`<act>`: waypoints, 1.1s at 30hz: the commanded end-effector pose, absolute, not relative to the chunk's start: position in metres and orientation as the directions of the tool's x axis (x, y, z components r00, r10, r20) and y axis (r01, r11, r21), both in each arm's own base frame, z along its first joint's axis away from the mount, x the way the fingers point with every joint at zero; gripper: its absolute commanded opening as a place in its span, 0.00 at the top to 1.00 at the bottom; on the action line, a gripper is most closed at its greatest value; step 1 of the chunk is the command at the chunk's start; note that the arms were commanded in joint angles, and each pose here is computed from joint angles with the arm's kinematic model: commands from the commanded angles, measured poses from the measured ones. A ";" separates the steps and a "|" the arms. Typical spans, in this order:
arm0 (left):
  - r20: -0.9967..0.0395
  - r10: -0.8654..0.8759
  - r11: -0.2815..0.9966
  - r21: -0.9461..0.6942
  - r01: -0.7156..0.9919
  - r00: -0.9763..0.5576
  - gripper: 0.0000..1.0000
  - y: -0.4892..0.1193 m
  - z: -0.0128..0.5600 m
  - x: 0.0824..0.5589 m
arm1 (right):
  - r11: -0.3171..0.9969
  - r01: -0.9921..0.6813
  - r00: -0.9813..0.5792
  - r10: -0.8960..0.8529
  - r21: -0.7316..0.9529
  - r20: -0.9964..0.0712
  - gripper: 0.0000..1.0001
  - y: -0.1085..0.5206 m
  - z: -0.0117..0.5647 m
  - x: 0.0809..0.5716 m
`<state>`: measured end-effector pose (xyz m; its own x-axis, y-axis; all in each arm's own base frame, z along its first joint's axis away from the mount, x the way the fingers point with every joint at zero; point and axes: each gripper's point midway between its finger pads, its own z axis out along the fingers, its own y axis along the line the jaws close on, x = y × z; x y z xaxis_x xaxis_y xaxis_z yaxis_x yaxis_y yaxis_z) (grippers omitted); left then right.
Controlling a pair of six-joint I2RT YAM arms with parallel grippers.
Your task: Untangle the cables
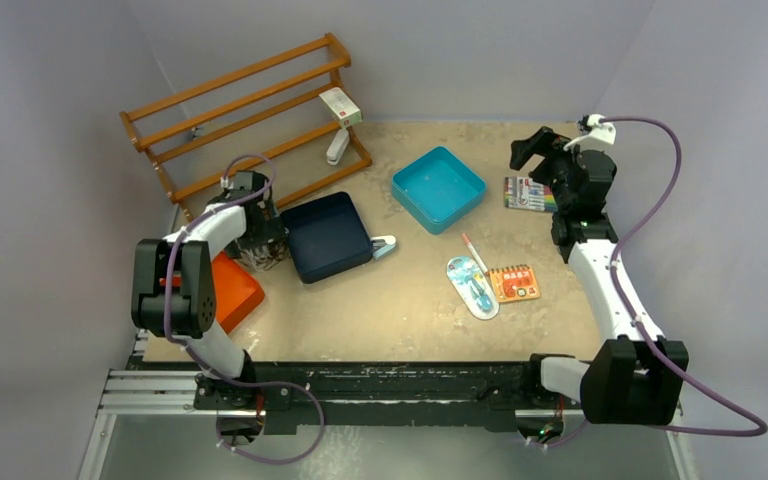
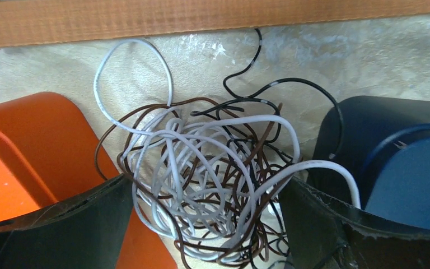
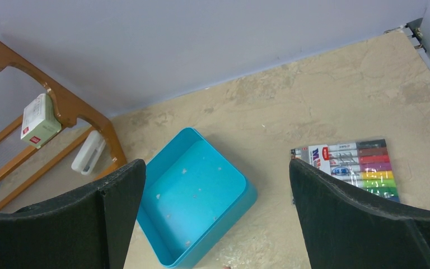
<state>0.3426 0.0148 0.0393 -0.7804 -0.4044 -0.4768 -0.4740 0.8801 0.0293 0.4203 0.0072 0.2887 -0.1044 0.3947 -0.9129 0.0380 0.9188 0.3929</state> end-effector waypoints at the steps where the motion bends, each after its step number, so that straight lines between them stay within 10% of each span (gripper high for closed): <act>1: -0.493 -0.434 0.865 0.007 -0.502 -0.754 0.07 0.017 0.040 0.357 | 0.917 0.018 -0.078 0.399 0.399 -0.914 0.01 0.007 0.294 0.421; 20: -0.634 -0.425 0.853 -0.042 -0.520 -0.646 0.99 0.027 0.092 0.373 | 0.915 0.007 -0.054 0.402 0.402 -0.914 0.01 0.008 0.302 0.416; 33: -0.844 -0.297 0.894 -0.081 -0.440 -0.447 1.00 0.006 0.228 0.373 | 0.917 -0.011 -0.025 0.398 0.398 -0.917 0.01 0.009 0.316 0.410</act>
